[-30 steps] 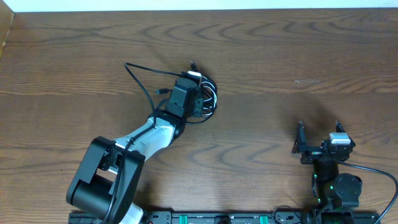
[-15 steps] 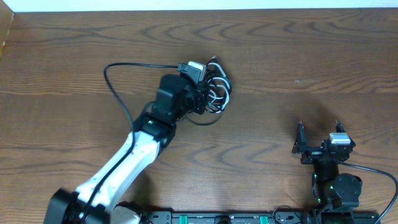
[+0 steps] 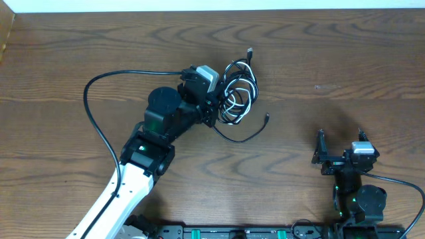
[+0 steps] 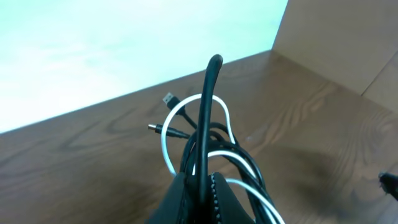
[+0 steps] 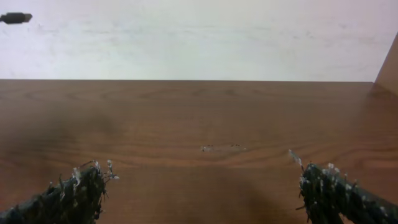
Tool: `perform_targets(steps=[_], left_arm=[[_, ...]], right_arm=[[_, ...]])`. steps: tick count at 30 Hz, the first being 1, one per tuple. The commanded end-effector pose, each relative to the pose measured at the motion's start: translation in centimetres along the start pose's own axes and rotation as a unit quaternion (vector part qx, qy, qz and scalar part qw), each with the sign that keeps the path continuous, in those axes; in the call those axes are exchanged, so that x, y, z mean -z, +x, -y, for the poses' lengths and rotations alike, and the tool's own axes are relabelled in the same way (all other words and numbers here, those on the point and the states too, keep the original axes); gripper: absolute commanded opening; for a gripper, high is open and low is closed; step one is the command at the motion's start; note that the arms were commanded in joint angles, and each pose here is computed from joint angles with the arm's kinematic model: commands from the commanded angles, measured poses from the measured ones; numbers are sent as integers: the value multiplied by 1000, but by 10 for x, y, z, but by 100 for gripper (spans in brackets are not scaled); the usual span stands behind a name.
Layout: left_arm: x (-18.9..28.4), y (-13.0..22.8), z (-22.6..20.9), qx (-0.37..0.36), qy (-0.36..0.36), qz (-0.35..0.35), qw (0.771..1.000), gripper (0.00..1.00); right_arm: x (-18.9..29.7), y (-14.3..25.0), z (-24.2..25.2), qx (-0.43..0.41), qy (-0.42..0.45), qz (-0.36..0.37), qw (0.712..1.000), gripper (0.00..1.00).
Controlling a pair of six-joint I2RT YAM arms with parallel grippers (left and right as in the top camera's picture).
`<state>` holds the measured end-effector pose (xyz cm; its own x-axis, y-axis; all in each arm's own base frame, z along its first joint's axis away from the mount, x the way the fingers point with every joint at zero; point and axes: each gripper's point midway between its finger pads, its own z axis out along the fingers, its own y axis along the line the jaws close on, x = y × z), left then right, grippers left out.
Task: Untangle cables
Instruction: 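Lift the cable bundle with the left gripper toward the center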
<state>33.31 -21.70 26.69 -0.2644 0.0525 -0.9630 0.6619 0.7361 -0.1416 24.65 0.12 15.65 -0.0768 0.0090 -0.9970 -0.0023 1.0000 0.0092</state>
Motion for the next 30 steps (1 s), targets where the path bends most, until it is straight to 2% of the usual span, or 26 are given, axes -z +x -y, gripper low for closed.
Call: perform_targets(steps=[1,14,16,19,22,26,30], left_arm=[[5,-21,6,-15,11,30,999,8],[16,-45,12,2,17,74,997,8],[20,-49,20,-3,39,79,996,8],[27,-55,44,-27,102,90,990,8],[32,-57,62,-49,152,96,983,8],[33,-59,64,-54,157,100,981,8],[35,-67,65,-62,158,118,979,8]], right_arm=[[0,0,1,7,2,1,1000,99],[0,-3,1,7,1,7,1000,99],[1,-10,1,7,1,21,1000,99],[3,-33,-15,-23,-46,67,996,99],[11,-57,-35,-19,-106,114,988,99],[24,-80,-55,-3,-167,162,973,99],[33,-94,-67,6,-201,172,964,99]])
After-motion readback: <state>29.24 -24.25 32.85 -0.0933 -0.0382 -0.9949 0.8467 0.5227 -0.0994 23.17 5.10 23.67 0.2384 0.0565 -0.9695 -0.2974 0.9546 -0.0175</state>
